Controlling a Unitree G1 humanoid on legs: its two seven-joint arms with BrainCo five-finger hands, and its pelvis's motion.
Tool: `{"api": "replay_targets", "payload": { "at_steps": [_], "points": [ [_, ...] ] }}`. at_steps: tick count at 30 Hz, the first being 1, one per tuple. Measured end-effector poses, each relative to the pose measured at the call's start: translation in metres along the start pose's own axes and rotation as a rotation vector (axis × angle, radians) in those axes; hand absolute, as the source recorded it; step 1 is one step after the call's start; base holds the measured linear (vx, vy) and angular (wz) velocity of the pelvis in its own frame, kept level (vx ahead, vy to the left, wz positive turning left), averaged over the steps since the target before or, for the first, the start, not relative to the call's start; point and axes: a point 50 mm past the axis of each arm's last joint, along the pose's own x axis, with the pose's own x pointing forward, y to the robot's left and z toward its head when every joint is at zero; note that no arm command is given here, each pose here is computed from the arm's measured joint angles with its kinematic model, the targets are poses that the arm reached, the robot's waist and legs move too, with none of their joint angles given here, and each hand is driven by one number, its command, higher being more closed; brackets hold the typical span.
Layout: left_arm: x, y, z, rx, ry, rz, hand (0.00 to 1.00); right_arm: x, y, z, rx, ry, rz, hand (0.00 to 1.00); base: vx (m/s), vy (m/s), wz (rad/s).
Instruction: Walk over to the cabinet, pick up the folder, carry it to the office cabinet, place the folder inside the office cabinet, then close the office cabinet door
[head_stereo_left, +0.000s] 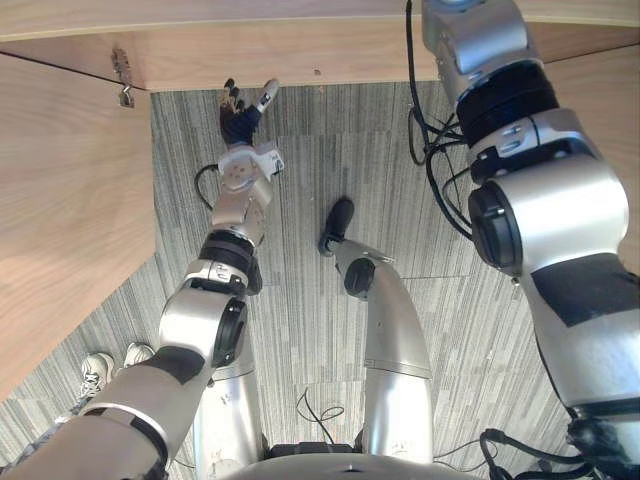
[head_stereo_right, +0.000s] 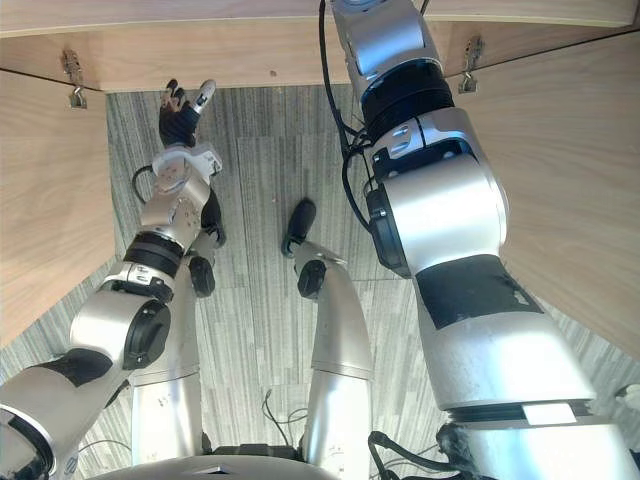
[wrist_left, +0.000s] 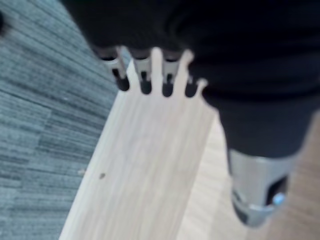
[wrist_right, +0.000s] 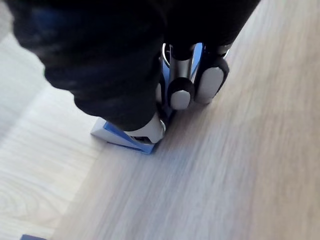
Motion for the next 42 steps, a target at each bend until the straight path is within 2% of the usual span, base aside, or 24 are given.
{"api": "replay_targets", "payload": {
  "at_steps": [4, 10, 14, 19, 22, 23, 26, 30, 35, 40, 42],
  "points": [
    [-0.002, -0.005, 0.004, -0.025, -0.015, -0.003, 0.0, -0.006, 0.006, -0.01, 0.096, 0.068, 0.011, 1.0, -0.05, -0.016, -0.09],
    [0.0, -0.005, 0.011, -0.05, -0.037, 0.006, 0.0, -0.034, 0.035, -0.036, 0.293, 0.22, 0.062, 1.0, -0.05, -0.008, -0.1],
    [0.003, -0.009, 0.021, -0.087, -0.053, 0.003, 0.0, -0.038, 0.033, -0.043, 0.405, 0.267, 0.032, 1.0, -0.04, -0.006, -0.07],
    [0.004, -0.012, 0.025, -0.093, -0.064, -0.005, 0.0, -0.048, 0.031, -0.057, 0.452, 0.301, 0.015, 1.0, -0.04, -0.002, -0.06],
    [-0.004, -0.002, 0.02, -0.084, -0.088, -0.007, 0.0, -0.069, 0.03, -0.081, 0.438, 0.316, 0.016, 1.0, -0.05, 0.001, -0.04],
    [-0.009, 0.01, 0.005, -0.053, -0.054, 0.008, 0.0, -0.085, 0.026, -0.092, 0.414, 0.295, 0.024, 1.0, -0.07, -0.006, -0.05],
    [-0.03, 0.031, -0.016, 0.004, -0.054, 0.009, 0.0, -0.115, 0.014, -0.097, 0.329, 0.173, 0.057, 1.0, -0.07, -0.01, -0.06],
    [-0.054, 0.049, -0.024, 0.085, -0.107, -0.016, 0.0, -0.166, -0.008, -0.106, 0.237, 0.064, 0.118, 1.0, -0.03, -0.002, 0.01],
    [-0.098, 0.096, -0.064, 0.191, -0.005, 0.036, 0.0, -0.247, -0.026, -0.134, 0.141, 0.142, 0.304, 1.0, 0.08, 0.029, -0.1],
    [-0.134, 0.125, -0.092, 0.254, 0.105, 0.065, 0.0, -0.285, -0.042, -0.141, 0.123, 0.185, 0.393, 1.0, 0.09, 0.028, -0.09],
    [-0.148, 0.134, -0.103, 0.297, 0.157, 0.06, 0.0, -0.305, -0.052, -0.152, 0.072, 0.238, 0.429, 1.0, 0.1, 0.021, -0.07]
  ]
}}
